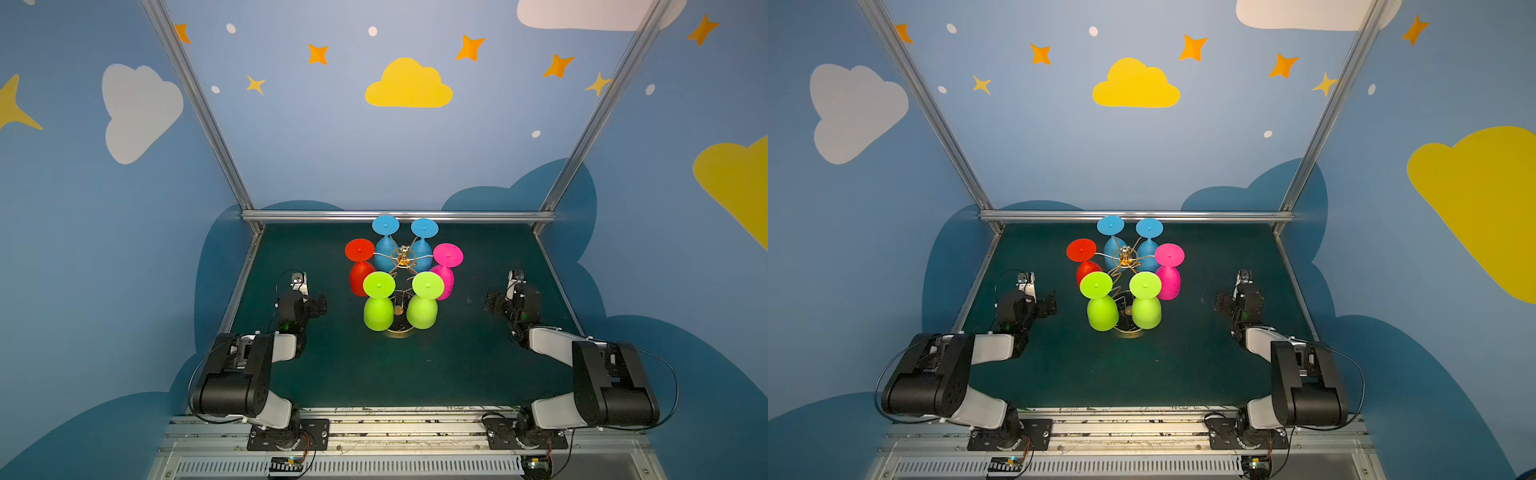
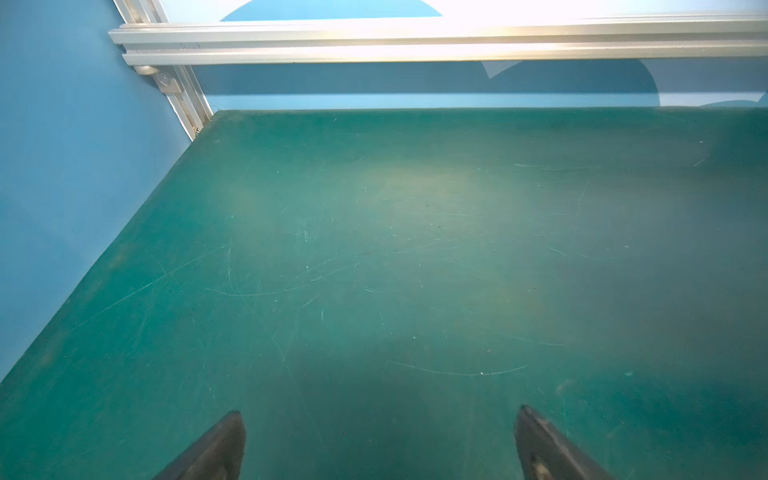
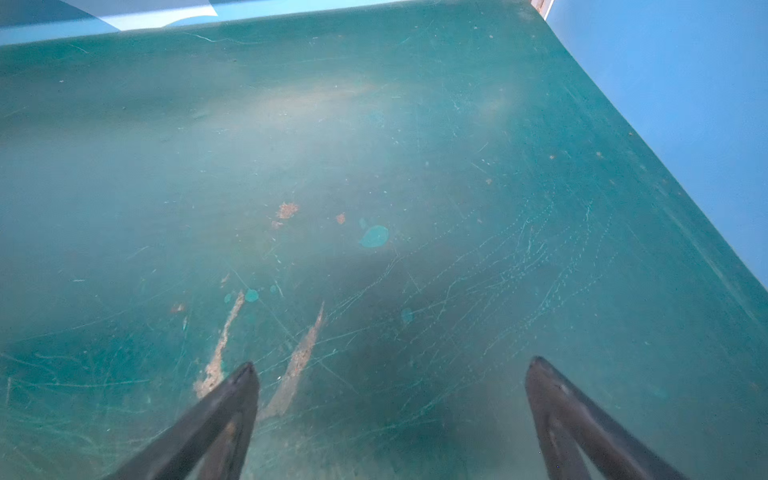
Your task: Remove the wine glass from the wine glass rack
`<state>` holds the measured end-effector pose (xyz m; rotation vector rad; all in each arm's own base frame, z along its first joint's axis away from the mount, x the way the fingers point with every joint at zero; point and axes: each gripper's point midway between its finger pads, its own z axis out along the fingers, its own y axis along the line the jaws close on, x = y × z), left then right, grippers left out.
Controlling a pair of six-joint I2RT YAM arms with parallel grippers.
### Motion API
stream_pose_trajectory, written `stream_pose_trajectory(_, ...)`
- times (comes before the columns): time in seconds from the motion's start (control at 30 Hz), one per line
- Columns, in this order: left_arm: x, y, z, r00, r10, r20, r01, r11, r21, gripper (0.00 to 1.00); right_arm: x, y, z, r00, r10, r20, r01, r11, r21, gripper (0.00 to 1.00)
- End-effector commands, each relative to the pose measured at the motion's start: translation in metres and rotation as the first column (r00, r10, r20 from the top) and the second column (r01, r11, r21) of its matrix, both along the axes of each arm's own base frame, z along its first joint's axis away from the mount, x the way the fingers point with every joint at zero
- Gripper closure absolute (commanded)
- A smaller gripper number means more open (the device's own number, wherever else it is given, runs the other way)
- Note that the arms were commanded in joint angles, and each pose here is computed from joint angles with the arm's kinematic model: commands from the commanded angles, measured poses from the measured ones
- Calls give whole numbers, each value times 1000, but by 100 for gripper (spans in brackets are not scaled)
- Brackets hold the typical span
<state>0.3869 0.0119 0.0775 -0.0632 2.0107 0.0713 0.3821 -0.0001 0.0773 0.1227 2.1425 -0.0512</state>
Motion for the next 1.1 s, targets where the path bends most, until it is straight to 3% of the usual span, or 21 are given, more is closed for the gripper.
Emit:
stream_pose_trajectory(0.0,6,1,5,1000,8,18,-8,1000,-6,0,8,-2,9,999,-17,26,17,1000,5,1)
stream_pose_trajectory(1.07,6,0,5,1000,-1,20,2,1000,-17,0,7,-3,12,999,-28,38,28,1000,-2,2)
